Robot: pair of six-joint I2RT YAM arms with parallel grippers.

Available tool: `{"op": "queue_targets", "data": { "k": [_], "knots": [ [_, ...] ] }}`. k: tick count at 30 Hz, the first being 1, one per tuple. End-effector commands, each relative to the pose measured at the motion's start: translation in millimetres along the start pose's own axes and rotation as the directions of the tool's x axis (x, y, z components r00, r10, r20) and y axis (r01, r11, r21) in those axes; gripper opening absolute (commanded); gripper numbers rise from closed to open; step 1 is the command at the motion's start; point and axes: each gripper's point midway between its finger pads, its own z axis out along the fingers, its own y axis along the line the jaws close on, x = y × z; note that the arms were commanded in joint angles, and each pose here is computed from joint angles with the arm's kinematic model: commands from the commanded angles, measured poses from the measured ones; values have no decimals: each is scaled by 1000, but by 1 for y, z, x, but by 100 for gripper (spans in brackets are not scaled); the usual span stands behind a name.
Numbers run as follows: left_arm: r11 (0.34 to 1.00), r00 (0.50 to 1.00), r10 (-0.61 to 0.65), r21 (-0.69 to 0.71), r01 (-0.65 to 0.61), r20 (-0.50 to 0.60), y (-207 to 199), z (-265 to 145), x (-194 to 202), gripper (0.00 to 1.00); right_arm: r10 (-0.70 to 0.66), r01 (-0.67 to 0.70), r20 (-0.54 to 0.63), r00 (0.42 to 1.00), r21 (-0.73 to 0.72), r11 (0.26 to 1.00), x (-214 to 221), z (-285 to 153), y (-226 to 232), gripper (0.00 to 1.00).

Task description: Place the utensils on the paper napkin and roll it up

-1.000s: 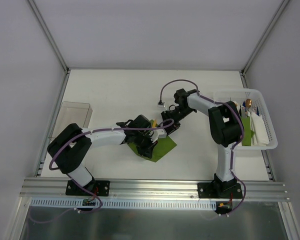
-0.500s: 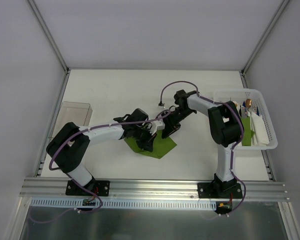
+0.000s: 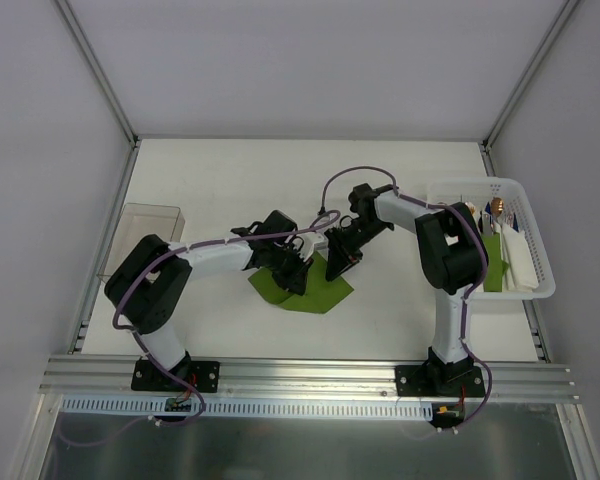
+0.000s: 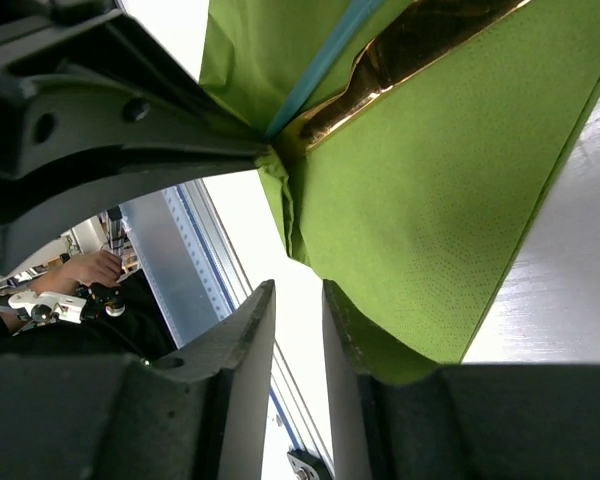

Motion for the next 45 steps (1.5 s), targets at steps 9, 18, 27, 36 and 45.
{"op": "queue_targets", "data": {
  "k": [9,18,27,36,45],
  "knots": [
    [996,999,-35,-88,34,-10,25,8,-6,8,26,-24,29,999,-67,997,-1,-3,35,13],
    [995,998,-55,-82,53,-21,26,13,-4,9,134,-137,-31,990,-151,979,9,25,51,6],
    [996,998,-55,-76,53,-21,26,13,-4,10,182,-178,53,982,-70,981,10,37,32,0],
    [997,998,-53,-59,52,-16,22,13,-6,11,153,-175,333,930,36,984,-5,-15,16,0],
    [997,998,-57,-47,56,-19,21,14,-6,11,-252,122,496,831,279,952,-15,-49,34,0]
  ]
}}
